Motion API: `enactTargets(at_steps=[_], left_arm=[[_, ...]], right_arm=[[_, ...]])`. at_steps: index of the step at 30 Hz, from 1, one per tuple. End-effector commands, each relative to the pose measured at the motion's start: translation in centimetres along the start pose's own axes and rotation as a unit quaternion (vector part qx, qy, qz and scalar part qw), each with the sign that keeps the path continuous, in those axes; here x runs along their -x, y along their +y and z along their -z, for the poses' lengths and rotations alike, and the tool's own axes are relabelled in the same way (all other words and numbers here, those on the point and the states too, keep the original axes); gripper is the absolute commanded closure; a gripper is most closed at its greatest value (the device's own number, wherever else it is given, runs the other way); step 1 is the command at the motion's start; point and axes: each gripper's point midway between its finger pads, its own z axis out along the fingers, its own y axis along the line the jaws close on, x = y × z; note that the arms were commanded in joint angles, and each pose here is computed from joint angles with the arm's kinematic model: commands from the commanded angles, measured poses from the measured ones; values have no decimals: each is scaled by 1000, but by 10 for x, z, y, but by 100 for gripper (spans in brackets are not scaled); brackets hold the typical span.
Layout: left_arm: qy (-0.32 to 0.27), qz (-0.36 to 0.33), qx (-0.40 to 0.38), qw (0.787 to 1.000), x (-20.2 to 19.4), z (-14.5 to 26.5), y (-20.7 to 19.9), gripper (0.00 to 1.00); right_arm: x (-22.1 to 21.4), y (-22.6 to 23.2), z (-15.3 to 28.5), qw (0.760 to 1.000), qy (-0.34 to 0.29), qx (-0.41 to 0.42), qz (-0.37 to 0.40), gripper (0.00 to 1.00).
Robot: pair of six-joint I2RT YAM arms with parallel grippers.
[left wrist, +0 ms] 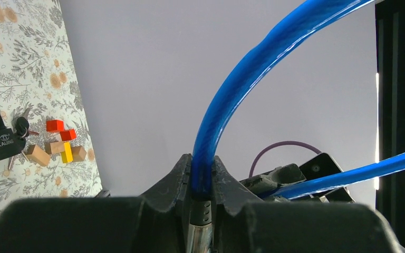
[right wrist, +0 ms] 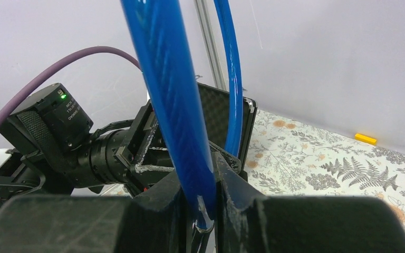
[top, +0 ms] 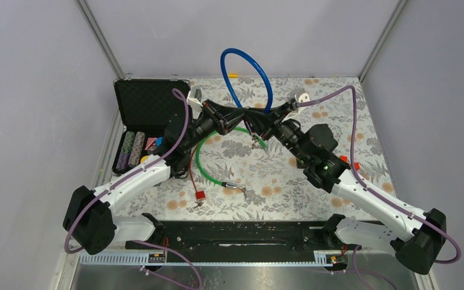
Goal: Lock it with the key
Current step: Lock the lock.
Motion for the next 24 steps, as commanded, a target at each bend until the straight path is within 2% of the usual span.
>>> enactTargets(at_steps=[1,6,11,18,24], left_arm=[[45,10,-127,991,-21,13,-76,100],[36,10,-139,990,-19,17,-78,100],[15,22,-169,985,-14,27,-75,100],[17,27,-161,986,-14,24,-62,100],[12,21,-149,988,-13,24,-58,100]], right_arm=[[-39,8,-3,998,60,21,-1,100],[-32,5,0,998,62,1,-12,99],[-1,6,5,999,48,-17,-20,84],[25,16,8,998,44,-10,-41,77],[37,31,13,997,54,16,-58,51]])
